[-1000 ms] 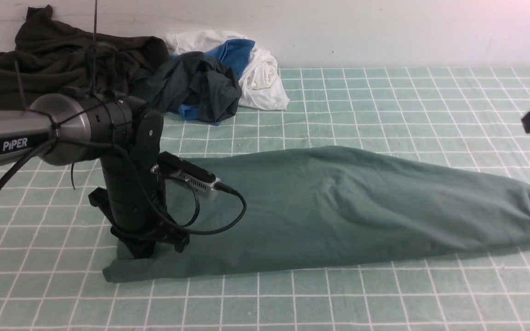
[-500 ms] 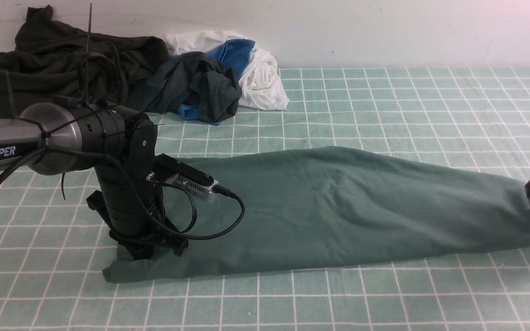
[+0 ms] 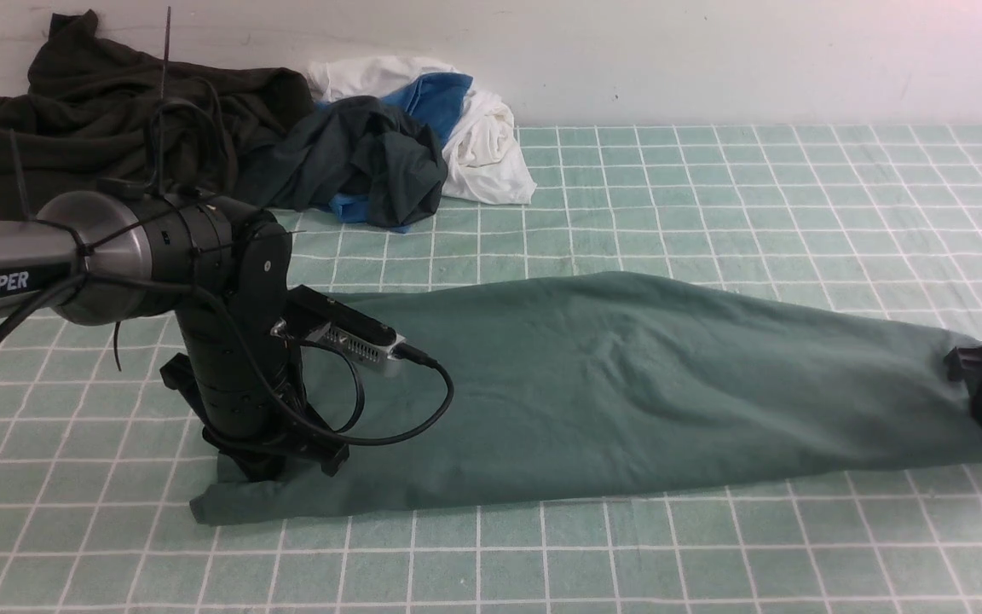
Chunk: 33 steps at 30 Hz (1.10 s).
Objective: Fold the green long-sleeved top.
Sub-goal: Use the right arm to clamp the right edge of the fabric, then use the right arm to drag the right edge of the fabric to the left and folds it over the left edge
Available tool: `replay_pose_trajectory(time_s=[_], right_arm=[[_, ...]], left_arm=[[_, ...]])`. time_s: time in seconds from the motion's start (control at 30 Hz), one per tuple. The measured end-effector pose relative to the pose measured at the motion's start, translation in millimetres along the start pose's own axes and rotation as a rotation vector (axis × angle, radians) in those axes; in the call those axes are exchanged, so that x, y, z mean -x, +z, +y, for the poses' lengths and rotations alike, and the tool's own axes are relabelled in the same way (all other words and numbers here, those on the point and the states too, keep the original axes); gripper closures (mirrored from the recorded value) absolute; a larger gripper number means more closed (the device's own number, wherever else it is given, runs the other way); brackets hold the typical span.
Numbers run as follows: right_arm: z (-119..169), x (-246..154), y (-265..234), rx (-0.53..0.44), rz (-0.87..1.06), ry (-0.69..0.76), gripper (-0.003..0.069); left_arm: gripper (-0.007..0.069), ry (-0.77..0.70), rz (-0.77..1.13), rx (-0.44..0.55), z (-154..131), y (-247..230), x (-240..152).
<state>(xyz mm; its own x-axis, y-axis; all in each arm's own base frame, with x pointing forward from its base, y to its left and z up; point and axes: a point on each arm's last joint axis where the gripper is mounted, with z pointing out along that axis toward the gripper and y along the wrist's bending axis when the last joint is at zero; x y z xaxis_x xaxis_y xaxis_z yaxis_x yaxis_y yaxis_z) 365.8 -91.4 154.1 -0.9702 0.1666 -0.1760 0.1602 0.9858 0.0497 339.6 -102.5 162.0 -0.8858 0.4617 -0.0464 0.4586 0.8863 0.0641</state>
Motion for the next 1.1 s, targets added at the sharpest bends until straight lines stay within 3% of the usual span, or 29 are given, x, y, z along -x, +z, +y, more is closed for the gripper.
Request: replay_pose_trajectory(time_s=[0.03, 0.1, 0.3, 0.47, 0.53, 0.67, 0.9, 0.97, 1.1], right_arm=[[0, 0, -1, -0.002, -0.002, -0.003, 0.0549], [0, 1, -24, -0.021, -0.016, -0.037, 0.0627], [14, 6, -129, -0.034, -0.26, -0.079, 0.0631], [68, -4, -201, 0.043, -0.441, -0.211, 0.0631], [117, -15, -219, 0.141, -0.493, -0.336, 0.0631], [213, -36, -209, 0.315, -0.5, -0.555, 0.0632], [353, -63, -160, 0.533, -0.524, -0.737, 0.0634], [386, -68, -142, 0.572, -0.528, -0.758, 0.0631], [423, -69, -106, 0.606, -0.473, -0.765, 0.0586]], left_arm=[[0.0626, 0.0, -0.001, 0.0, 0, 0, 0], [0.0626, -0.001, -0.014, 0.003, 0, -10, -3], [0.0626, -0.022, -0.175, 0.033, 0, -90, -29], [0.0626, -0.038, -0.392, 0.07, -2, -167, -70], [0.0626, -0.047, -0.494, 0.087, -5, -201, -96], [0.0626, -0.058, -0.616, 0.108, -11, -242, -147], [0.0626, -0.07, -0.663, 0.149, -17, -267, -205], [0.0626, -0.072, -0.662, 0.162, -17, -268, -213], [0.0626, -0.073, -0.64, 0.167, -19, -257, -222]])
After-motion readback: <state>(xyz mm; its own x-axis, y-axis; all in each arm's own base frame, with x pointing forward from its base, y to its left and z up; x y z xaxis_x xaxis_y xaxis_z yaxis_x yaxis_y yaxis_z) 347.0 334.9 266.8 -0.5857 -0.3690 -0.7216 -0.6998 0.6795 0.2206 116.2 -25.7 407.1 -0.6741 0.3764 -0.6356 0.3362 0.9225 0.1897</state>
